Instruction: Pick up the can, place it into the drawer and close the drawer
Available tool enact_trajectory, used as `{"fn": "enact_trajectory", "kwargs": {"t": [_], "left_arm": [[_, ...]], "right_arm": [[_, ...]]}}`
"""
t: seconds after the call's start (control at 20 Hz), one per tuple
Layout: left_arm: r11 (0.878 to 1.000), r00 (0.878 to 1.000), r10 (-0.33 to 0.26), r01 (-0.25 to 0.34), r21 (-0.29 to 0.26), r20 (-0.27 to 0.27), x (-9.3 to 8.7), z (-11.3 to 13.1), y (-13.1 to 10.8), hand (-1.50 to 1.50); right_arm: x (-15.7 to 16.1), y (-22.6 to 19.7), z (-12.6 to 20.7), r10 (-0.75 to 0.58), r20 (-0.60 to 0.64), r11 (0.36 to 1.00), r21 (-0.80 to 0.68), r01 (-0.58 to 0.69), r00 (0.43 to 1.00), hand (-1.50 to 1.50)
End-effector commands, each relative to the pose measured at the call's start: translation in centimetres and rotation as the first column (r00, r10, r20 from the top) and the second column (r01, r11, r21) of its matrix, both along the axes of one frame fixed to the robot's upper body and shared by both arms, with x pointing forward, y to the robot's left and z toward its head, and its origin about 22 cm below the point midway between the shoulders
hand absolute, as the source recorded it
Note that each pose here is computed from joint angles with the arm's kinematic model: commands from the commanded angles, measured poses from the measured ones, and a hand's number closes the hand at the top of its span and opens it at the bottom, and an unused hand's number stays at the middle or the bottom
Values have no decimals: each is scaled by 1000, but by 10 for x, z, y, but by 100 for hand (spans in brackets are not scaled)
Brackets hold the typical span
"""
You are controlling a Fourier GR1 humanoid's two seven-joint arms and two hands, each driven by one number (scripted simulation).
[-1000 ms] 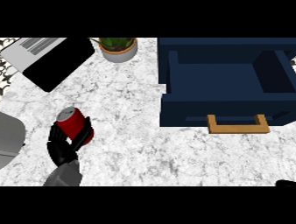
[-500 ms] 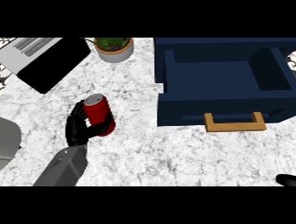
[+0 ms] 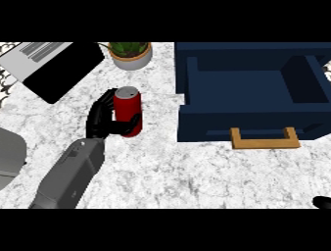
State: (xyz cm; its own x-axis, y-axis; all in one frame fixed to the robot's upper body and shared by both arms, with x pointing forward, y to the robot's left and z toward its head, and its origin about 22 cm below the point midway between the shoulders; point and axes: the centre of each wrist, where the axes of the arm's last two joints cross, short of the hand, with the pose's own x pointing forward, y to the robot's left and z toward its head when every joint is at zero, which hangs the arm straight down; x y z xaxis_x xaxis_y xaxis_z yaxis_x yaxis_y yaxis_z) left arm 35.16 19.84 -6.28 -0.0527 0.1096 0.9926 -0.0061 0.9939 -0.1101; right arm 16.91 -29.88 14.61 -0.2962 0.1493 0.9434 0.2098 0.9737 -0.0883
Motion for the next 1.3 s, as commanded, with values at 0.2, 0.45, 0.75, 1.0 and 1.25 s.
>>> {"fn": "enact_trajectory", "kwargs": {"t": [0.2,0.45,0.75,1.0,1.25], "left_arm": [[992,991,-109,105,65,71,30,76,-47,150],[987,984,-159,155,49,75,39,135,-75,150],[986,981,-160,153,69,107,54,214,-92,150],[980,978,-179,167,112,110,55,233,-144,150],[972,974,-201,185,143,102,62,279,-168,150]], "right_arm": [[-8,-9,15,-26,3,999,-28,26,1000,-150],[-1,-11,-8,-26,-13,999,-22,26,1000,-150],[0,-7,10,-37,-7,999,-29,37,999,-150],[-5,-7,4,-26,-1,999,-21,26,1000,-150],[-10,-7,12,-25,-9,1000,-18,25,1000,-150]]}}
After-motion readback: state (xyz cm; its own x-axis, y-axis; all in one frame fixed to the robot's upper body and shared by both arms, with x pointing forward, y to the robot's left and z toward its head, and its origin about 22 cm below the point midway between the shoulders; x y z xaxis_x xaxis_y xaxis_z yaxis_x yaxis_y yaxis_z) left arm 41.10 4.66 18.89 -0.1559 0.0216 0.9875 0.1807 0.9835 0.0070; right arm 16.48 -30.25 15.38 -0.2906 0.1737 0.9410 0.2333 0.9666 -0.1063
